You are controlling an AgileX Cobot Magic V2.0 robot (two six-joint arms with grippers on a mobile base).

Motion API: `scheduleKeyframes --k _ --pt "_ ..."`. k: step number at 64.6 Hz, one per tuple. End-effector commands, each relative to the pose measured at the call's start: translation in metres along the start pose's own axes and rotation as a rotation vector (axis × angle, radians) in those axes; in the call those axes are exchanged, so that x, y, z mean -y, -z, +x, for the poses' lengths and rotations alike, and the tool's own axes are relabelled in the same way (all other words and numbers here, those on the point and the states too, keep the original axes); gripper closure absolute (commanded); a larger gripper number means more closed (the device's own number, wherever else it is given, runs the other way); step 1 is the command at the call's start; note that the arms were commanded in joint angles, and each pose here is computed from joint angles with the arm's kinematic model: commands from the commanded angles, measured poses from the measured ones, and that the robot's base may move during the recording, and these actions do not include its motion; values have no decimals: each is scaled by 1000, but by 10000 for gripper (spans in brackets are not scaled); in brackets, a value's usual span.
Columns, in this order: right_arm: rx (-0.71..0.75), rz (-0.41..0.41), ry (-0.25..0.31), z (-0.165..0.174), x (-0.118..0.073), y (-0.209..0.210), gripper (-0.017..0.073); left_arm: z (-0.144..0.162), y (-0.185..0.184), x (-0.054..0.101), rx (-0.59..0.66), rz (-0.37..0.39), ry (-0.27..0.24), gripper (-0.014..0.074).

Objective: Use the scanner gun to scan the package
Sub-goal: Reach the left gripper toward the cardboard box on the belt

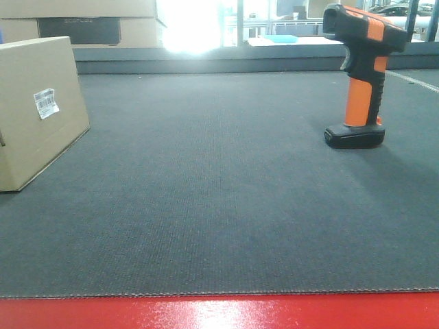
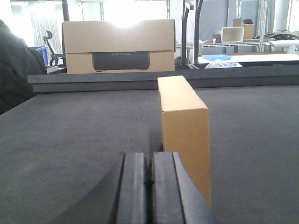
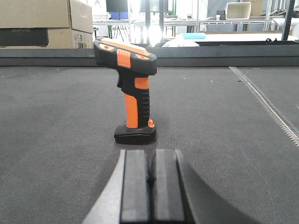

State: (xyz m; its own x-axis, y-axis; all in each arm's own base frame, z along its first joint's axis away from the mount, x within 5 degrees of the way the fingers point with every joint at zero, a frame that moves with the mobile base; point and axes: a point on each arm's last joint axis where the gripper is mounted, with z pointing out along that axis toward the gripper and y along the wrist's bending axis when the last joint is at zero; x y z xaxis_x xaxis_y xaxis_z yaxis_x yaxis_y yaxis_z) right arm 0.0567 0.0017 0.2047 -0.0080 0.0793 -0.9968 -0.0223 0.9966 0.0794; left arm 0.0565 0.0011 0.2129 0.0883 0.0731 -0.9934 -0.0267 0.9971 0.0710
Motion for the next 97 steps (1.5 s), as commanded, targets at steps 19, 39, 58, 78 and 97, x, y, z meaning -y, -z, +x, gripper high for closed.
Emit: scheduleKeyframes --k 19,39,58,78,97 --pt "76 3 12 -7 0 0 722 -5 0 0 43 2 13 704" --pt "215 1 12 -35 -1 6 722 -35 4 -3 242 -12 56 704" --pt "207 -1 96 -132 -10 15 722 -123 4 -8 94 3 53 637" --pt "51 4 95 -160 -12 -41 181 -173 -61 -11 -84 16 61 127" --pt "-18 6 95 -153 -11 -67 -2 -190 -133 -2 -442 95 63 -7"
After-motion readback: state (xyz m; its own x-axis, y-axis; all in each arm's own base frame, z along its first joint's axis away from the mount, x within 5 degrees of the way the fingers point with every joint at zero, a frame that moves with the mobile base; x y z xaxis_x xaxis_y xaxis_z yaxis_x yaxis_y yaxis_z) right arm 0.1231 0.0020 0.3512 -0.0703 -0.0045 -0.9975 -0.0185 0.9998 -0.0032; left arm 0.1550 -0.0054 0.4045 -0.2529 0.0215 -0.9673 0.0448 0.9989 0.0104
